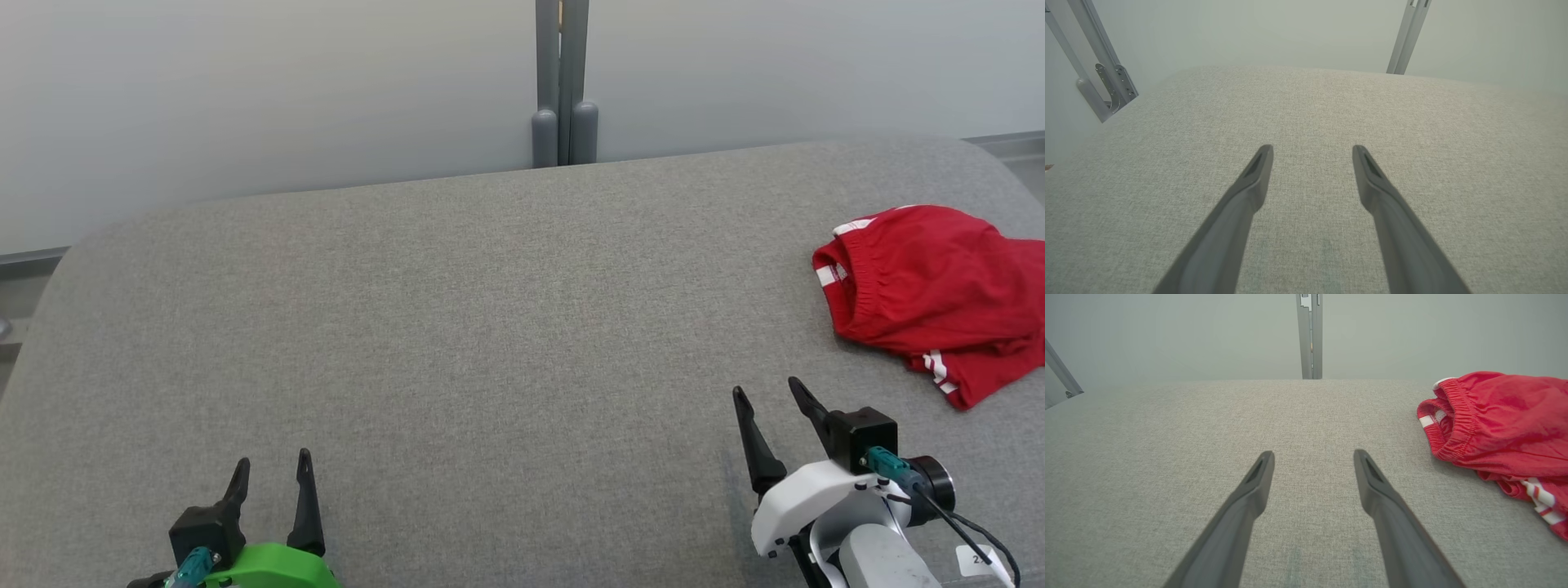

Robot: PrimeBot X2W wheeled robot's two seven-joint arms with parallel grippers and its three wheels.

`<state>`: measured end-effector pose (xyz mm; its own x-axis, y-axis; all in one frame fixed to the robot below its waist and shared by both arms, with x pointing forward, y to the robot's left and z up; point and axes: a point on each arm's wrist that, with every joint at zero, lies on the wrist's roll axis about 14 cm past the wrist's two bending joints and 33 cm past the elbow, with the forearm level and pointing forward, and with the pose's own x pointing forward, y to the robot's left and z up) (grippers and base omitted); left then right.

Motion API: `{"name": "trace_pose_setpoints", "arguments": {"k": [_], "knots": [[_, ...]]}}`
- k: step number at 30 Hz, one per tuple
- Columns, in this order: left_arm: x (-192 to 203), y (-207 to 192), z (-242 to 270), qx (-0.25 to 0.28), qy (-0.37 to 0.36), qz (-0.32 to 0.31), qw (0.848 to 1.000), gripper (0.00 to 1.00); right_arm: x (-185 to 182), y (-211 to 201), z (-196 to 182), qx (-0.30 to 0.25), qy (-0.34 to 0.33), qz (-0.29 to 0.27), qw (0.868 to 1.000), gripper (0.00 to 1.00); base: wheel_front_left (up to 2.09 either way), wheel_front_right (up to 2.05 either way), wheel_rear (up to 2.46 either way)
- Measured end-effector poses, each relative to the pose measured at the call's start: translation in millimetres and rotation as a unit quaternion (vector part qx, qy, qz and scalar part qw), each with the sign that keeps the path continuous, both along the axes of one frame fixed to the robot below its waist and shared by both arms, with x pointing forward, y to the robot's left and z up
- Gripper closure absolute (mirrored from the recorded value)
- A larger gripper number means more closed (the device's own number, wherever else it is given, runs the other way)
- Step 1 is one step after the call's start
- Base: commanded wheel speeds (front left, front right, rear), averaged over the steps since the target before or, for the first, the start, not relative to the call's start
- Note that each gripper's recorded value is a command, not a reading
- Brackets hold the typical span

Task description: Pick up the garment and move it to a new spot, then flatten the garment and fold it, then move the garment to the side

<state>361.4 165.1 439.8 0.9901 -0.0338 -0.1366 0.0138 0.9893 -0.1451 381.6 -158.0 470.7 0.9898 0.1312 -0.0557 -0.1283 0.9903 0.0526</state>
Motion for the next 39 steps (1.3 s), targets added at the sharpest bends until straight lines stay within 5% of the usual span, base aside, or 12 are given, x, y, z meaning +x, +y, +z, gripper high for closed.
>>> {"name": "trace_pose_setpoints", "arguments": {"k": [14,15,21,39], "knots": [[2,-7,5,-0.019,-0.009,-0.015,1.000,0.00,0,-2,-1,0.000,0.002,-0.004,1.000,0.00,0.00,0.00,0.00],[1,-7,3,-0.019,-0.005,-0.015,1.000,1.00,-1,-2,-3,0.000,0.005,-0.004,1.000,1.00,0.00,0.00,0.00],[-8,-5,-15,-0.036,0.030,-0.006,0.999,1.00,-14,-5,-28,0.020,0.049,-0.015,0.998,1.00,0.00,0.00,0.00],[-3,9,-10,-0.186,0.042,0.051,0.980,1.00,-6,-20,-15,0.185,0.052,-0.070,0.979,1.00,0.00,0.00,0.00]]}}
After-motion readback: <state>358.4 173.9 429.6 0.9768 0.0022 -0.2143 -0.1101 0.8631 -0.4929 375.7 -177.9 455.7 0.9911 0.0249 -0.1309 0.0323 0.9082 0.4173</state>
